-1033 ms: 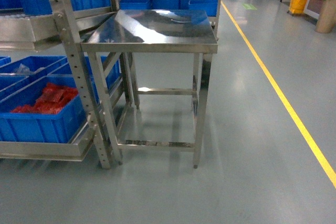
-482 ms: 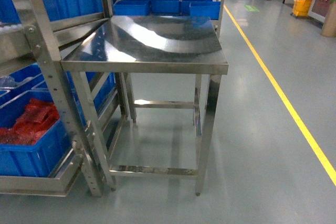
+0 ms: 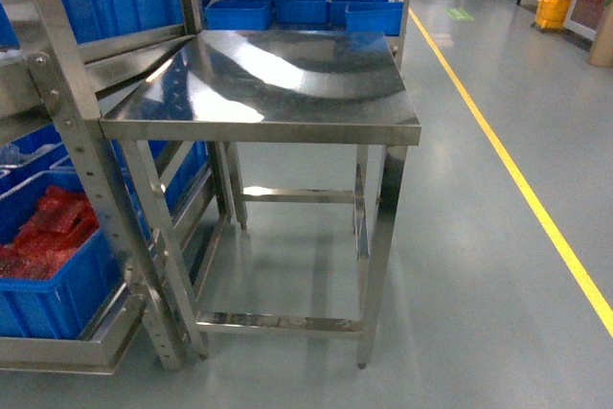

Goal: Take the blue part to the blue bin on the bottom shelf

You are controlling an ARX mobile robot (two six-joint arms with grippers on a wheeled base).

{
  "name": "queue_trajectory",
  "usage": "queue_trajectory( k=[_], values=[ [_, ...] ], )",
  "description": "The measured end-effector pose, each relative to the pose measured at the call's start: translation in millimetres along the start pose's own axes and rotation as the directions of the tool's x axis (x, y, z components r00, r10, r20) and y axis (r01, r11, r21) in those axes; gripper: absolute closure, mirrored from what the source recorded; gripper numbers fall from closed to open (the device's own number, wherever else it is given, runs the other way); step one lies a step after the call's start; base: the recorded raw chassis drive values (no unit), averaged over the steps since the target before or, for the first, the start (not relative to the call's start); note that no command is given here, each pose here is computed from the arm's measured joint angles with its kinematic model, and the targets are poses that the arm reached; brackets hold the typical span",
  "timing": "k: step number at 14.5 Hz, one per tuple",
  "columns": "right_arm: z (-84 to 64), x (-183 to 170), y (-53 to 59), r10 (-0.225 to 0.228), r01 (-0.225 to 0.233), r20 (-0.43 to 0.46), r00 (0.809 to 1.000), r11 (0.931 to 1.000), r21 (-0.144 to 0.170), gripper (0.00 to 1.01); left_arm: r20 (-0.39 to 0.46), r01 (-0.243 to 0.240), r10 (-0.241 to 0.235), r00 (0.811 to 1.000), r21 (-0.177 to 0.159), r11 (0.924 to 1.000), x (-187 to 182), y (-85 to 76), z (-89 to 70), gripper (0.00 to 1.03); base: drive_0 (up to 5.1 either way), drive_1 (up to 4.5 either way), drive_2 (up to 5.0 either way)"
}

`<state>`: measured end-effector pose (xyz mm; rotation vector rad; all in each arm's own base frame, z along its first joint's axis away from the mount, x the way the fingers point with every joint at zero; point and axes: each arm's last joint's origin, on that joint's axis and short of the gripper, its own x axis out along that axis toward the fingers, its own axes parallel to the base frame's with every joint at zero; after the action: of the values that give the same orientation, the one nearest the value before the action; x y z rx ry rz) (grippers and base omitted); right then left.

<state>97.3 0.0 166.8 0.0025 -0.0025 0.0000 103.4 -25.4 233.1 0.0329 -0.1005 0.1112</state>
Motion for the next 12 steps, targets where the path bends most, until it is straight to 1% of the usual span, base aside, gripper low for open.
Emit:
queue_trajectory(
  k=[1, 12],
  values=[
    [-0.1, 0.0, 0.0, 0.0, 0.0, -0.001, 1.0, 1.0, 0.0, 0.03, -0.001, 0.0, 0.0, 1.0, 0.0, 1.0, 0.0, 0.0, -0.1, 0.59, 0.1, 4.18, -4.0],
    [-0.1, 0.0, 0.0, 0.0, 0.0, -0.001, 1.0, 1.0, 0.0, 0.03, -0.001, 0.0, 0.0, 1.0, 0.001, 1.0, 0.0, 0.0, -0.1, 0.59, 0.0, 0.0, 0.0]
  ],
)
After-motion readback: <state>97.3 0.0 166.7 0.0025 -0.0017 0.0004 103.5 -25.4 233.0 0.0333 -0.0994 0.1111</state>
